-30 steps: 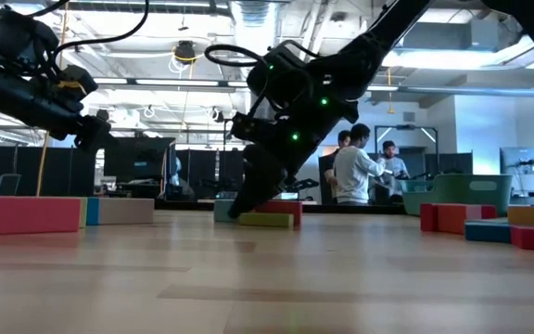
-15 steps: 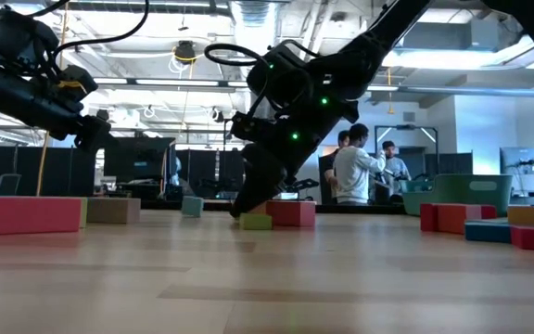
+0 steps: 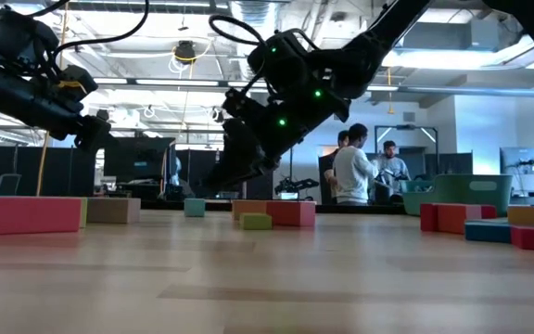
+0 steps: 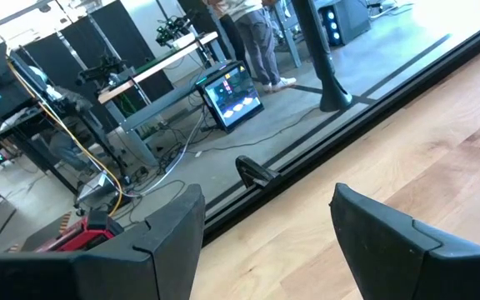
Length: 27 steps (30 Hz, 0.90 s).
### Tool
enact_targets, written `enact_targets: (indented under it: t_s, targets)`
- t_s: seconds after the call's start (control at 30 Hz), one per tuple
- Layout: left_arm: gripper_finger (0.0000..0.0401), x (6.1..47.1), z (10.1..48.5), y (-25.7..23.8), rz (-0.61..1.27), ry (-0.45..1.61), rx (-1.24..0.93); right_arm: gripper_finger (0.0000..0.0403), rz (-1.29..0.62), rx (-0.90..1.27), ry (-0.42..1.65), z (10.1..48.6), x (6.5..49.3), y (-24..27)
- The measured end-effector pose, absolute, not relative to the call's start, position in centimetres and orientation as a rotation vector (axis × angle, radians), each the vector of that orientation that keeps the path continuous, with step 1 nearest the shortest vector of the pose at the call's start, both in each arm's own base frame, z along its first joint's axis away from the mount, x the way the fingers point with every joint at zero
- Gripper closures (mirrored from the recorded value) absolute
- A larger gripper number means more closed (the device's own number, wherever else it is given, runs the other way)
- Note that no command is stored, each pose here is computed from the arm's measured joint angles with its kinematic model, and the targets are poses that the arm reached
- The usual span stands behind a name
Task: Sort blocks by size
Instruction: Put the blue square block into the green bin
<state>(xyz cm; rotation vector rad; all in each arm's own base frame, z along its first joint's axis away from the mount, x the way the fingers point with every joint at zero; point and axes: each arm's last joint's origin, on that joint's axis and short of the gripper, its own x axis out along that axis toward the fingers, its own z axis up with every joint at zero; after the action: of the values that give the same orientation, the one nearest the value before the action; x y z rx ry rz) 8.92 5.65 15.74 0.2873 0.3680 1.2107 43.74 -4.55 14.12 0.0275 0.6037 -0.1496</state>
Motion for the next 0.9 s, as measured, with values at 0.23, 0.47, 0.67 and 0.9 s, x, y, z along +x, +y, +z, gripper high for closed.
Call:
enact_targets:
  t_s: [0.23,0.47,0.67,0.9]
  targets:
    - [0.0154,8.9,15.7,5.7,1.211,0.368,0.287,0.0127,-0.197,0.048,0.482,15.1,44.1,-6.6]
    - [0.0154,8.9,15.7,5.7,1.211,0.368,0.287,0.0126,-0.223,0.058,0.404,15.9,44.3,-7.8]
    - [0.0154,8.9,15.7,5.7,1.211,0.368,0.287,0.0126,-0.243,0.119,0.411,15.2,46.1,-9.2]
    - [0.0154,8.9,15.7,5.7,1.211,0.368,0.288,0.0126,-0.275,0.132,0.457,14.8,48.8,-10.3]
